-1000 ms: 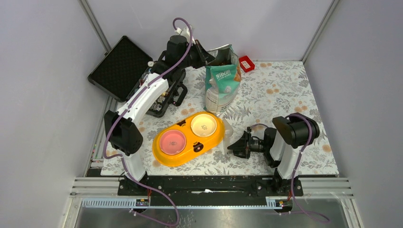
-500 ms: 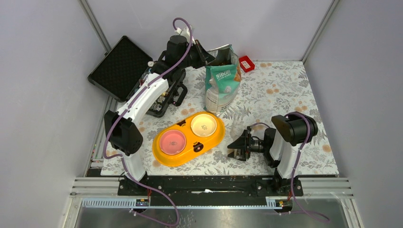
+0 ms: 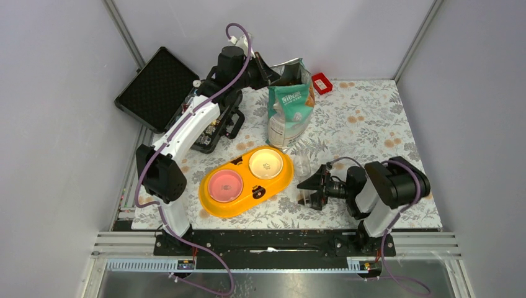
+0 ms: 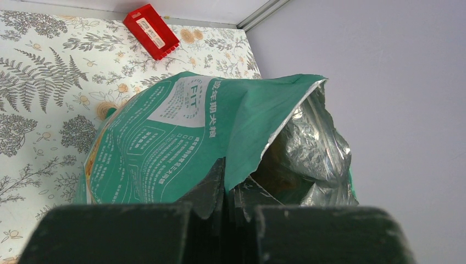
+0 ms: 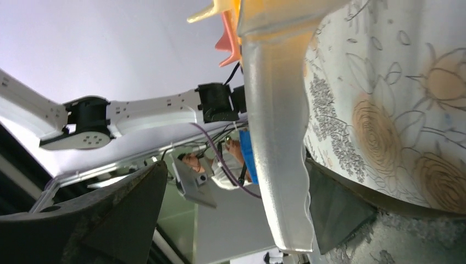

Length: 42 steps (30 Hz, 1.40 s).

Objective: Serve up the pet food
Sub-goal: Pick up the spatula from the center of the board.

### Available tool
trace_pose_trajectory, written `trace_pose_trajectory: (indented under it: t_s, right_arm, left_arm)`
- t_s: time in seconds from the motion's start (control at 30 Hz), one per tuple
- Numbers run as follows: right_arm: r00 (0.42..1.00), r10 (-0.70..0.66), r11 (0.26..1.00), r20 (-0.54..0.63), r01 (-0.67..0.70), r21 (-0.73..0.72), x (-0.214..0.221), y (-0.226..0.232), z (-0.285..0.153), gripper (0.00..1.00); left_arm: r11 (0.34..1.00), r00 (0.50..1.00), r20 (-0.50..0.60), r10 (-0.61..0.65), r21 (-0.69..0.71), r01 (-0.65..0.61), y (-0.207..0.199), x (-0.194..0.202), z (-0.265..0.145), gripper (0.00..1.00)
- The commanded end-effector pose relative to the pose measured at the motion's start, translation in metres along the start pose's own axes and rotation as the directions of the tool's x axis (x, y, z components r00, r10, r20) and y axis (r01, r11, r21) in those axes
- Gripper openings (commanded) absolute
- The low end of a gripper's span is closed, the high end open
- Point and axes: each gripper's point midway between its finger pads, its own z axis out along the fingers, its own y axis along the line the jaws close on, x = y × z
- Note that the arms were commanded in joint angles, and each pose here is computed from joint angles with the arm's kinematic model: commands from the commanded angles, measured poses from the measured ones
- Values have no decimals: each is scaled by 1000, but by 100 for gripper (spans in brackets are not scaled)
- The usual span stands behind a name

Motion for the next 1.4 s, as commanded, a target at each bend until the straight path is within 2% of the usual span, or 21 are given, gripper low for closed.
trace_pose_trajectory:
  t_s: [0.0, 0.07, 0.17, 0.3, 0.43, 0.53, 0.67, 0.8, 0.97, 1.2, 1.37]
  right_arm:
    - [949, 262, 913, 178, -303, 274, 8, -78, -15, 100]
    - [946, 247, 889, 211, -307, 339, 9, -89, -20, 100]
    - [956, 145, 839, 257, -256, 480, 2, -96, -33, 100]
    - [948, -45, 696, 314, -196, 691, -8, -91, -70, 100]
    - [950, -98, 593, 295, -182, 784, -3, -81, -93, 100]
    - [942, -155, 580, 299, -158, 799, -7, -69, -98, 100]
    - [902, -311, 560, 301, -82, 825, -17, -42, -107, 100]
    - [867, -445, 481, 225, 20, 876, -17, -23, -111, 100]
    - [845, -515, 430, 142, 112, 896, -15, -12, -103, 100]
    - [782, -616, 215, -98, 287, 933, -11, -5, -73, 98]
    - [748, -639, 194, -179, 382, 903, -19, -15, -39, 88]
  left_arm:
    - [992, 995, 89, 39, 119, -49, -53, -37, -35, 0]
    - [992, 996, 85, 34, 120, -45, -53, -36, -33, 0]
    - [992, 996, 77, 34, 122, -43, -54, -32, -31, 0]
    - [991, 996, 79, 36, 124, -46, -55, -32, -30, 0]
    - [990, 996, 78, 30, 134, -41, -59, -32, -29, 0]
    - [989, 997, 72, 28, 140, -38, -60, -29, -28, 0]
    - [989, 997, 68, 31, 141, -40, -62, -26, -28, 0]
    - [989, 997, 76, 32, 144, -43, -64, -28, -30, 0]
    - [989, 997, 75, 30, 144, -40, -65, -28, -30, 0]
    - [989, 997, 70, 28, 142, -38, -65, -27, -30, 0]
    - [990, 997, 68, 34, 136, -43, -64, -27, -31, 0]
